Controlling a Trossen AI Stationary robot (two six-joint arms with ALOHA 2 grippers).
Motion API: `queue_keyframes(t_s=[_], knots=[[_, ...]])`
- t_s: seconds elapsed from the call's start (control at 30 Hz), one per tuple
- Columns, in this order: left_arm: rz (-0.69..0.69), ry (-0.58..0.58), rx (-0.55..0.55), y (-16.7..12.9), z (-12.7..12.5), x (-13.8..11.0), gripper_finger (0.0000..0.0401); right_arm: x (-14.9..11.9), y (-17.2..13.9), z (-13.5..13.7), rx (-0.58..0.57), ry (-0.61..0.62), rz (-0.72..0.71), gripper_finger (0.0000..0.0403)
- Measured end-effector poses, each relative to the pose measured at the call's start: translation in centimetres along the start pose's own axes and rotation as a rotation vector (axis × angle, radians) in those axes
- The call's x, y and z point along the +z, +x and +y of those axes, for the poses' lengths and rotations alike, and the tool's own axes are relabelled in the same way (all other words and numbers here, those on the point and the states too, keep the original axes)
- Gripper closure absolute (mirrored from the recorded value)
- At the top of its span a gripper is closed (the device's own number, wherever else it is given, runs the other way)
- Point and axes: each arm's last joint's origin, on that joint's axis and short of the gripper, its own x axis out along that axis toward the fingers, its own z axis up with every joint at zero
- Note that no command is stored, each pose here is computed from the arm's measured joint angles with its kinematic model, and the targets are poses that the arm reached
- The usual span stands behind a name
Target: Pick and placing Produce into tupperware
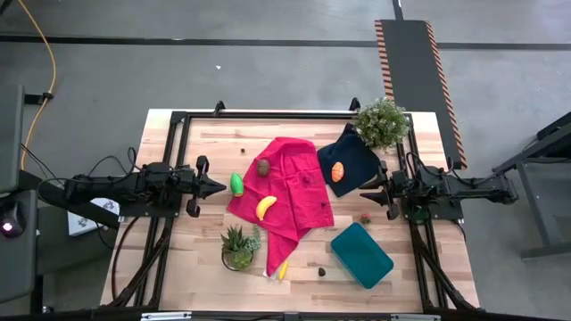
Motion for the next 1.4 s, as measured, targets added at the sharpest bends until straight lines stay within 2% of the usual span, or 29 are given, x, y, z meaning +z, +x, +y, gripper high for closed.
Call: queue_keyframes(t_s=[1.13,1.27,1.4], knots=[[-0.002,-0.003,0.004,0.0,0.01,0.02,0.04,0.0,0.0,0.0,0.0,0.0,0.0,0.0309],[-0.001,-0.137,-0.005,0.0,-0.01,0.01,0.04,0.0,0.0,0.0,0.0,0.0,0.0,0.0309],[0.0,-0.373,-0.006,0.0,-0.01,0.01,0.04,0.02,0.0,-0.03,-0.01,0.019,-0.003,0.0309]])
